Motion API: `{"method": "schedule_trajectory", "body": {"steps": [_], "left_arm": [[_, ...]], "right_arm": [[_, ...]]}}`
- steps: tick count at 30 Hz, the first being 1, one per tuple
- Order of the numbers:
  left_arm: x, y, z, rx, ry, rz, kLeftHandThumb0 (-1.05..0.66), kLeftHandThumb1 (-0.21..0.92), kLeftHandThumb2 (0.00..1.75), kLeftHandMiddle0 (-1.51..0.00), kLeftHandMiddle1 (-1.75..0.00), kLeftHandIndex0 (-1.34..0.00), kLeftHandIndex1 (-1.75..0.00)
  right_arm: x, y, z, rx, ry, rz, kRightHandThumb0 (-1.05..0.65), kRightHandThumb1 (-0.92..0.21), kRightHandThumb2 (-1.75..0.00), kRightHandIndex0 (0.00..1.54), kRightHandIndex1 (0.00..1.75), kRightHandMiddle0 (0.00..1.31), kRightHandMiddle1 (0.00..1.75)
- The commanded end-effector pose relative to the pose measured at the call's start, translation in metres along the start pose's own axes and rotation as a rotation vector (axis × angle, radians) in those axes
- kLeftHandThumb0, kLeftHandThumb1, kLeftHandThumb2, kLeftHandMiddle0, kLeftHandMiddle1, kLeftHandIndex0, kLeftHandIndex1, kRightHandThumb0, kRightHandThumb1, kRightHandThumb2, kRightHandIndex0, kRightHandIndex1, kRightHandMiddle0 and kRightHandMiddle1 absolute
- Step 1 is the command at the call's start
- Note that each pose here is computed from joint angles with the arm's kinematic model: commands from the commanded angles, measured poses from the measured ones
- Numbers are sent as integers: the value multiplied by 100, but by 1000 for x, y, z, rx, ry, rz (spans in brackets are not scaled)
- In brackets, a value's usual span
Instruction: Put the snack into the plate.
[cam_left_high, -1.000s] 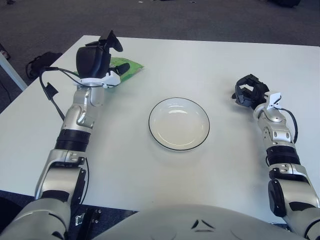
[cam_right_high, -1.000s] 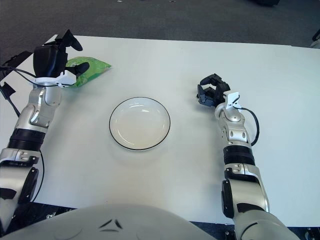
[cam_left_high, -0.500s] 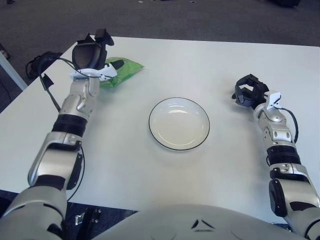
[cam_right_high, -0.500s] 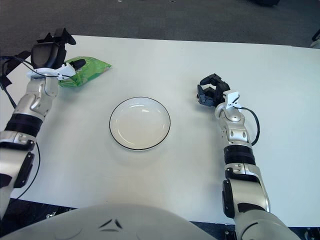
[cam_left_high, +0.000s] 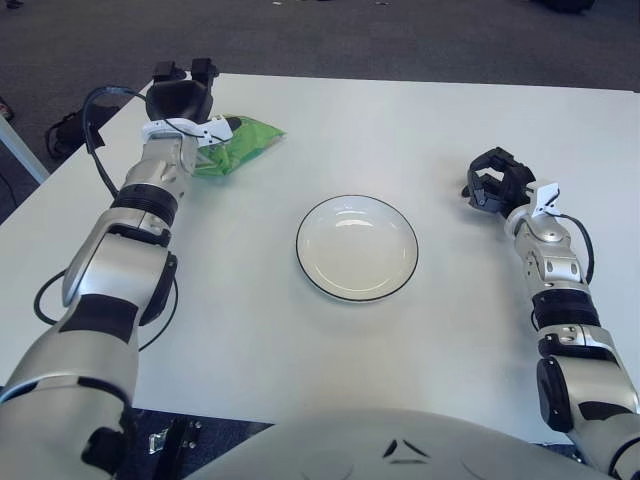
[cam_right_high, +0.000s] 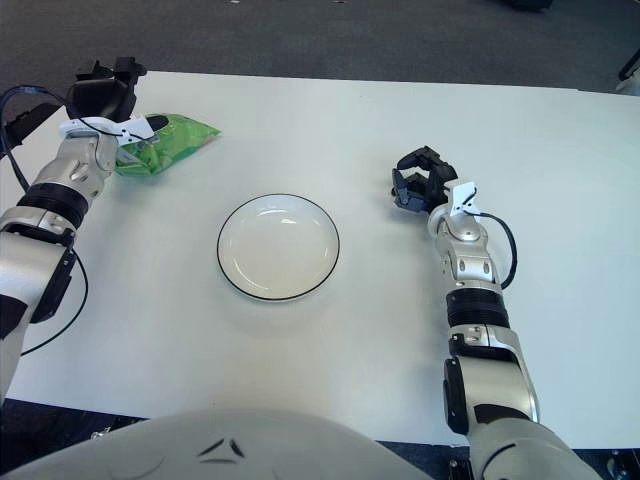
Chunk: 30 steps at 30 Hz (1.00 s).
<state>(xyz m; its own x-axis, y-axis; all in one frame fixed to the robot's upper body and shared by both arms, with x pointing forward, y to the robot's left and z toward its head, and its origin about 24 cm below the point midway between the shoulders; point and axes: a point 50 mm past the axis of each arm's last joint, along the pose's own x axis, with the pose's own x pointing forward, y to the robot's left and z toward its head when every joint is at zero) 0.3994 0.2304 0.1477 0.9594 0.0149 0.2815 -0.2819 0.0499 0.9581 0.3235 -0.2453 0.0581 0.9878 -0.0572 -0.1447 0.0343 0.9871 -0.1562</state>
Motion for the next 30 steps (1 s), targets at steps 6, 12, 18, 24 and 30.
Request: {"method": "schedule_trajectory", "body": {"steps": [6, 12, 18, 24, 30], "left_arm": [[-2, -12, 3, 43, 43, -44, -94, 92, 78, 0, -37, 0, -62], [-1, -18, 9, 50, 75, -117, -103, 92, 85, 0, -7, 0, -37], [-1, -26, 18, 36, 115, -200, -105, 92, 90, 0, -1, 0, -22], [-5, -37, 27, -7, 141, -255, -105, 92, 92, 0, 0, 0, -16], [-8, -44, 34, -93, 173, -324, -105, 92, 94, 0, 0, 0, -12]], "right_arm": [[-26, 13, -74, 12, 328, 54, -1, -43, -113, 62, 155, 32, 175], [-27, 13, -74, 16, 325, 59, -1, -43, -113, 62, 154, 32, 175], [-27, 13, -74, 13, 324, 62, -1, -43, -113, 62, 154, 32, 175], [-27, 13, -74, 11, 323, 64, -1, -44, -113, 61, 156, 31, 175], [-27, 13, -73, 8, 319, 64, -1, -44, -113, 61, 157, 31, 175]]}}
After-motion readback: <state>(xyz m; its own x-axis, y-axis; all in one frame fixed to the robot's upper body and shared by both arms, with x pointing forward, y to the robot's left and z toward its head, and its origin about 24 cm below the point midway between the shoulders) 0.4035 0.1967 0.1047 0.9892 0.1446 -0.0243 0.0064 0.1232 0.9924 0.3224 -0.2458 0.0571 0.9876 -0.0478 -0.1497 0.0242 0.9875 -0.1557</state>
